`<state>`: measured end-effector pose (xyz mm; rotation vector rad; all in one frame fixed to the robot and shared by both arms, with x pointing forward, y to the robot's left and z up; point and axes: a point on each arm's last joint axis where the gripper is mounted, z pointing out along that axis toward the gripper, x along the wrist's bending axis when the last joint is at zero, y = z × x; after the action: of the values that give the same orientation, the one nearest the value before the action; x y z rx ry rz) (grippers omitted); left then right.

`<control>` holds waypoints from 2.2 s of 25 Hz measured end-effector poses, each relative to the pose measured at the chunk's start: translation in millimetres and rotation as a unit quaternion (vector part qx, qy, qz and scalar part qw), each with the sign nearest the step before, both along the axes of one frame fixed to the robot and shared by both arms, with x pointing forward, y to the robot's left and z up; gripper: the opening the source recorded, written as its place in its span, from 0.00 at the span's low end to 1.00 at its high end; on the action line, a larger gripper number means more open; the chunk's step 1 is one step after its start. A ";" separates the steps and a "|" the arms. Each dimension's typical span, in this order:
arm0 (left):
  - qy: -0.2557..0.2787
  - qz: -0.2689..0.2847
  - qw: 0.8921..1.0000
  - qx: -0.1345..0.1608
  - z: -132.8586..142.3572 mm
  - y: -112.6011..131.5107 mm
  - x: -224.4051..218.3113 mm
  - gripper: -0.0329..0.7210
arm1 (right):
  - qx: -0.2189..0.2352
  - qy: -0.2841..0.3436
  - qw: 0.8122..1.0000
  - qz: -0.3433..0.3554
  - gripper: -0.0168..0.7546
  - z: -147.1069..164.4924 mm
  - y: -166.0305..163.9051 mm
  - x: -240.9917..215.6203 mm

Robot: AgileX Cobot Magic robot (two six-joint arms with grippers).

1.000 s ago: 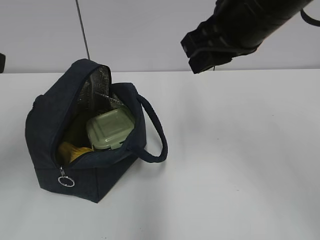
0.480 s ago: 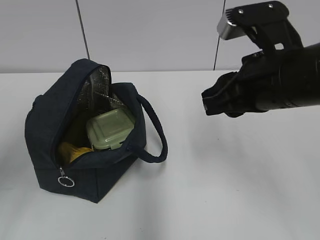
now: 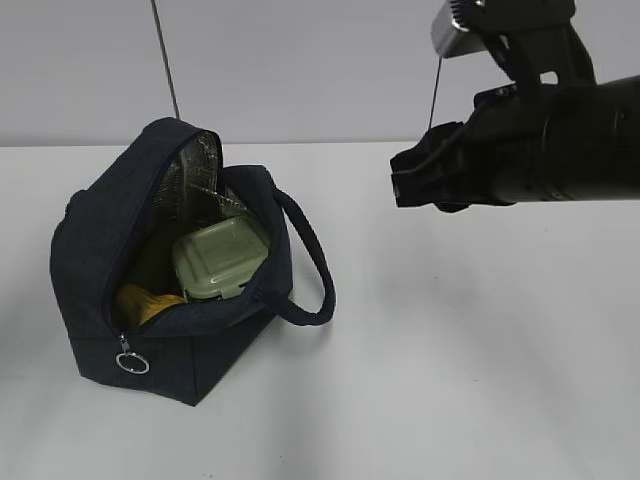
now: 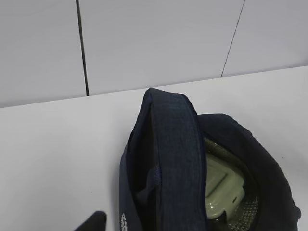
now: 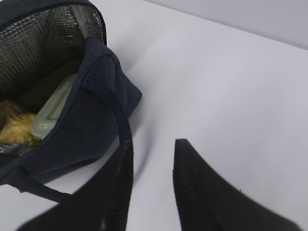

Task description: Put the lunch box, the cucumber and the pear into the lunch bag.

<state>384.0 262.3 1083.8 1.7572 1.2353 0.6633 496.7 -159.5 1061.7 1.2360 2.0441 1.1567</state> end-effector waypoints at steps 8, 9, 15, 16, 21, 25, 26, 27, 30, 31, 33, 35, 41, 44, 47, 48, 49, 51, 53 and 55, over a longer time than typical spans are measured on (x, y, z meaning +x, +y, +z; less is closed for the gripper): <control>0.000 -0.002 1.000 0.006 -0.4 0.2 -0.1 0.56 | 0.048 -0.084 0.995 0.037 0.34 -31.9 11.7 -32.2; 0.000 -0.002 1.000 0.008 -0.5 0.4 -0.1 0.56 | 0.042 -0.094 0.993 0.063 0.34 -39.7 16.9 -41.4; -0.001 -0.003 1.000 0.013 -0.7 0.8 -0.3 0.56 | -0.008 -0.096 0.971 0.221 0.35 -88.6 56.6 -78.8; -0.001 -0.003 1.000 0.013 -0.7 0.8 -0.3 0.56 | -0.017 -0.085 0.969 0.233 0.36 -97.4 62.6 -79.8; -0.001 -0.003 1.000 0.014 -0.7 0.8 -0.3 0.56 | -0.029 -0.040 0.968 0.247 0.58 -125.9 88.3 -70.2; -0.001 -0.003 1.000 0.014 -0.7 0.8 -0.3 0.56 | -0.028 -0.031 0.967 0.251 0.63 -137.6 106.9 -55.4; -0.001 -0.003 1.000 0.014 -0.7 0.8 -0.3 0.56 | -0.029 -0.033 0.965 0.257 0.63 -138.7 111.8 -52.7; -0.001 -0.003 1.000 0.014 -0.7 0.8 -0.3 0.56 | -0.032 -0.033 0.964 0.263 0.63 -141.8 116.8 -50.8; -0.001 -0.003 1.000 0.014 -0.7 0.8 -0.3 0.56 | -0.034 -0.035 0.960 0.275 0.63 -146.8 128.8 -46.8; -0.001 -0.003 1.000 0.014 -0.7 0.8 -0.3 0.56 | -0.035 -0.035 0.959 0.278 0.63 -148.7 132.9 -45.4; -0.001 -0.003 1.000 0.014 -0.7 0.8 -0.3 0.56 | -0.035 -0.037 0.958 0.282 0.63 -151.4 139.9 -41.7; -0.001 -0.003 1.000 0.014 -0.7 0.8 -0.3 0.56 | -0.035 -0.038 0.957 0.287 0.63 -155.0 148.2 -38.2; -0.001 -0.003 1.000 0.014 -0.7 0.8 -0.3 0.56 | -0.045 -0.035 0.956 0.288 0.63 -162.0 169.4 -23.6; -0.001 -0.003 1.000 0.014 -0.9 0.8 -0.3 0.56 | -0.045 -0.030 0.957 0.284 0.63 -165.2 176.5 -17.2; -0.001 -0.003 1.000 0.014 -0.9 0.8 -0.3 0.56 | -0.044 -0.028 0.958 0.282 0.63 -167.8 181.5 -13.0; -0.001 -0.003 1.000 0.014 -0.9 0.8 -0.3 0.56 | -0.043 -0.029 0.958 0.281 0.63 -168.2 183.3 -11.5; -0.001 -0.003 1.000 0.014 -0.8 0.9 -0.2 0.55 | -0.041 -0.031 0.958 0.281 0.63 -167.7 184.9 -10.3; -0.002 -0.003 1.000 0.014 -0.7 0.9 -0.2 0.55 | -0.039 -0.031 0.959 0.280 0.63 -168.0 187.5 -8.2; -0.002 -0.002 1.000 0.014 -0.7 0.9 -0.1 0.55 | -0.037 -0.032 0.959 0.279 0.63 -168.9 190.0 -6.1; -0.003 -0.002 1.000 0.014 -0.6 1.0 0.0 0.55 | -0.035 -0.031 0.960 0.277 0.63 -170.0 192.0 -4.5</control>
<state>384.0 263.3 1083.2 1.7795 1.2236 0.6860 492.2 32.4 891.7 0.5875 2.4382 1.3197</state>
